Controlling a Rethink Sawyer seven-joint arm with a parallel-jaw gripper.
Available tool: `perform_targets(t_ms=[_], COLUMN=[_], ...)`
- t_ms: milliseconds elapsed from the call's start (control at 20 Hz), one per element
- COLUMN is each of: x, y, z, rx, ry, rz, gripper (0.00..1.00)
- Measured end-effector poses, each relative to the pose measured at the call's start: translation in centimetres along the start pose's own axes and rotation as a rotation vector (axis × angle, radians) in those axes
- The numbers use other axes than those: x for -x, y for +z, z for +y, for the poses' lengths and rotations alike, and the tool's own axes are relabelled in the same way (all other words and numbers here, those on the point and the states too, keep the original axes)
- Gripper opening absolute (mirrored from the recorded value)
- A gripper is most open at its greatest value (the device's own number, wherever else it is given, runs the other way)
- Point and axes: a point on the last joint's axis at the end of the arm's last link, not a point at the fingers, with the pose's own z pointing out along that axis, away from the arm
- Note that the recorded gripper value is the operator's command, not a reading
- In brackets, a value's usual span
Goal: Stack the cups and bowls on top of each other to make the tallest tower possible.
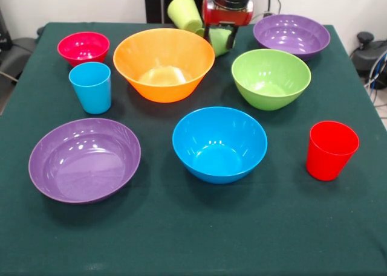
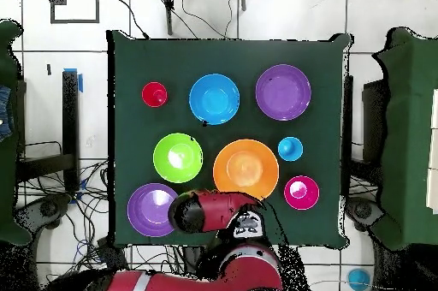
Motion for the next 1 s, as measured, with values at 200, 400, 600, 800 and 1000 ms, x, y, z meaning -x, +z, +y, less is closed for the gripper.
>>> perform_targets(t_ms=[200,400,600,800,1000], x=[0.7,1.1,1.8,2.1,2.5], y=[-2.1,-4.3,-6.0,-6.7,-7.1], z=[0.2,0.8,1.5,1.5,1.0], rx=[-0.012,-0.025,-0.036,-0.039,-0.046], ry=[-0.009,-0.027,-0.045,-0.045,-0.049], rz=[0.008,0.018,0.015,0.007,-0.006], gripper=[1.0,1.0,1.0,1.0,1.0])
